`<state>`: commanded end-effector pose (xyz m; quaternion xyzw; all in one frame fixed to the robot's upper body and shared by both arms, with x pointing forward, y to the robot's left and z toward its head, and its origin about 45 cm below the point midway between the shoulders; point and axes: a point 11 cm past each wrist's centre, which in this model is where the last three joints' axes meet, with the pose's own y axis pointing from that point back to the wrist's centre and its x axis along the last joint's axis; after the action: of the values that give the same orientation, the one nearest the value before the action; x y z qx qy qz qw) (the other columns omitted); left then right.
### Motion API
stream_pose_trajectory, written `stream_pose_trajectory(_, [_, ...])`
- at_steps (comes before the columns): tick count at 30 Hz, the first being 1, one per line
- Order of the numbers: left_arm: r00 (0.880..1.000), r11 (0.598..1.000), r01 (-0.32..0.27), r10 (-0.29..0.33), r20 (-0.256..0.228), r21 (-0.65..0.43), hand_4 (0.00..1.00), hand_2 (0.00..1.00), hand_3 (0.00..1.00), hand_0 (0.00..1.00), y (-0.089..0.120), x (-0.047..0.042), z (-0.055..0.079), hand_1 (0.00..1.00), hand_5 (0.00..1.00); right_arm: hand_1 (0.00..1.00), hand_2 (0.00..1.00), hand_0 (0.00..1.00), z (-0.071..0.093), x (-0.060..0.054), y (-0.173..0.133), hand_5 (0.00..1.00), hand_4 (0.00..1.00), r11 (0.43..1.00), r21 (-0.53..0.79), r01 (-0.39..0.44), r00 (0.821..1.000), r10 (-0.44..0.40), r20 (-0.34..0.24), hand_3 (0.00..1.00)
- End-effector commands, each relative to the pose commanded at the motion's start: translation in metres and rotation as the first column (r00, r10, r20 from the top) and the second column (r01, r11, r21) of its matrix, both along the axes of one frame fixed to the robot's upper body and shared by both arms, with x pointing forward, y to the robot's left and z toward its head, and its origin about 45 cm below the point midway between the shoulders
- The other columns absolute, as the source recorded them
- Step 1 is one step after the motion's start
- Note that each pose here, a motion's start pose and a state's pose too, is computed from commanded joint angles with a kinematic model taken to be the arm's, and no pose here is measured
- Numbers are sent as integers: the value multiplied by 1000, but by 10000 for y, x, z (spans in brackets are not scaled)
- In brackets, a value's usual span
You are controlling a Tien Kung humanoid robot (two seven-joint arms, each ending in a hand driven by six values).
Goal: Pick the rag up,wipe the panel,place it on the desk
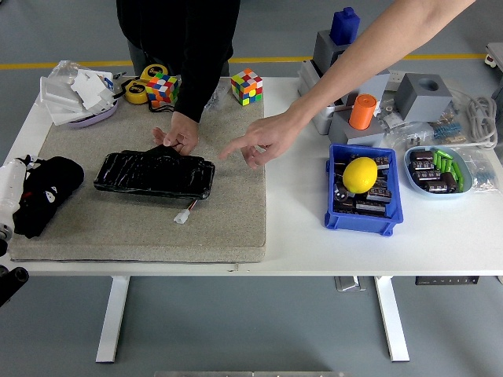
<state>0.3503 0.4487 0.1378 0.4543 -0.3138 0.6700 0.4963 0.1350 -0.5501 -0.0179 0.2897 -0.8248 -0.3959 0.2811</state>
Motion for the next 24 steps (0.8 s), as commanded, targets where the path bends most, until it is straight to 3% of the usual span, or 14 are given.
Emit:
stream_pose_trajectory(4, [1000,1000,-5,5,-7,-8,680,535,582,268,16,2,-2,407,80,613,672,713,5,4,-5,598,998,1000,-1,0,1000,0,1,611])
stream_pose_trajectory(5, [1000,1000,-7,7,-12,-12,809,540,602,297,20,2,-7,441,191,614,672,713,6,5,-6,596,998,1000,-1,1,1000,-1,2,610])
stream_pose_trajectory(9, [1000,1000,-7,7,-22,-15,809,540,602,297,21,9,-11,441,191,614,672,713,6,9,-4,596,998,1000,-1,3,1000,-3,6,610])
stream_pose_trajectory(10, [1000,1000,-7,7,-21,-16,920,561,671,354,22,12,-9,507,335,613,672,712,4,11,-1,596,998,1000,0,3,1000,-3,6,609])
stream_pose_trajectory(16, [1000,1000,-6,5,-25,-13,920,561,671,354,30,37,29,507,335,613,672,712,3,8,-1,596,998,1000,0,4,1000,-4,8,609])
stream_pose_trajectory(17, [1000,1000,-7,6,-24,-14,998,631,747,369,36,43,41,536,484,613,672,713,3,8,-2,595,998,1000,0,4,1000,-4,8,609])
stream_pose_trajectory(22, [1000,1000,0,0,-11,-14,998,631,747,369,40,68,106,536,484,613,672,713,2,-2,-7,595,998,1000,0,7,1000,-7,8,609])
stream_pose_trajectory(23, [1000,1000,2,-2,-6,-15,998,636,751,373,39,76,125,548,554,612,672,713,2,-3,-7,592,998,1000,0,7,1000,-7,8,608])
stream_pose_trajectory(24, [1000,1000,5,-5,-2,-15,998,636,751,373,38,85,146,548,554,612,672,713,0,-5,-6,592,998,1000,1,7,1000,-7,8,608])
